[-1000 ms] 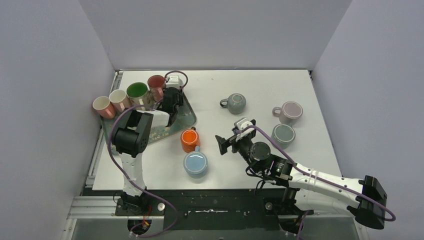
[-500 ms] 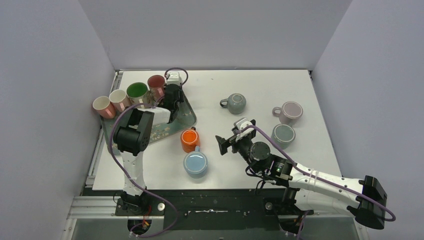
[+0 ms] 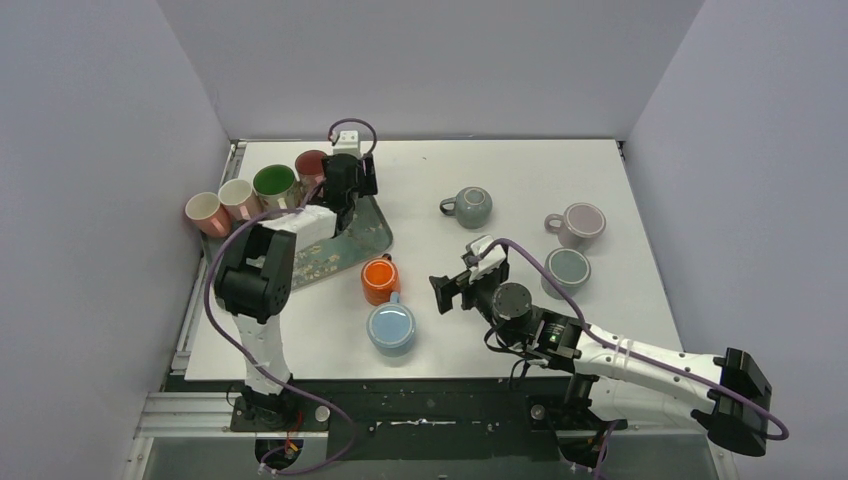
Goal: Turn the mug right side up
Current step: Place the cup on the tray.
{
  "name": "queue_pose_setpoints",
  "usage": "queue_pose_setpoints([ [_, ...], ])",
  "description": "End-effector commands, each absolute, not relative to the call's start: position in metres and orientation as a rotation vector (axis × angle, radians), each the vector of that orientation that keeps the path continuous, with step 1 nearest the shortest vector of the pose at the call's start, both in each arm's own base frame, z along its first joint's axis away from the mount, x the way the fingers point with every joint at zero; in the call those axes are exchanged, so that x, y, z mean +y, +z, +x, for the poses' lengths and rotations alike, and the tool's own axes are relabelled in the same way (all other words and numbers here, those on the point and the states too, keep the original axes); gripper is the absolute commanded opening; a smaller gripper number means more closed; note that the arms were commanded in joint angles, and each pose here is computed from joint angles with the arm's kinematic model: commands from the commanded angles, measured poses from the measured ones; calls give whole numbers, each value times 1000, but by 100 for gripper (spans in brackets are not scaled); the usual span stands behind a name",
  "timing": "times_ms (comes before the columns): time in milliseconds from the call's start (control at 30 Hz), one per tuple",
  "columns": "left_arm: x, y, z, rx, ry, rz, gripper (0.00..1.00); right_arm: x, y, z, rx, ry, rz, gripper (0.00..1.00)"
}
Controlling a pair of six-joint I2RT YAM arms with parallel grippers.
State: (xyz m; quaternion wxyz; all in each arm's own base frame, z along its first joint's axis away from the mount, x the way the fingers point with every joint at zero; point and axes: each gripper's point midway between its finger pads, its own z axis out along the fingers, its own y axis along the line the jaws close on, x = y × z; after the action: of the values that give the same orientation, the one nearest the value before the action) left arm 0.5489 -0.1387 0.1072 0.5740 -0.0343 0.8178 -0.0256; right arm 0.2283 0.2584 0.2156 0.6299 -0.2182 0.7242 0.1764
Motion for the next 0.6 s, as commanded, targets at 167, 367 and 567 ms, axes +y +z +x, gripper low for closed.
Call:
queue_pose_setpoints([
  [167, -175, 245, 510, 1836, -370, -61, 74, 263, 216, 232, 1738, 438, -410, 100],
  [367, -177, 272, 458, 1897, -486, -38, 81, 272, 197, 228, 1873, 431, -441, 100],
  [567, -170, 258, 384, 1996, -556, 57, 95, 289, 187, 223, 1953, 483, -486, 100],
])
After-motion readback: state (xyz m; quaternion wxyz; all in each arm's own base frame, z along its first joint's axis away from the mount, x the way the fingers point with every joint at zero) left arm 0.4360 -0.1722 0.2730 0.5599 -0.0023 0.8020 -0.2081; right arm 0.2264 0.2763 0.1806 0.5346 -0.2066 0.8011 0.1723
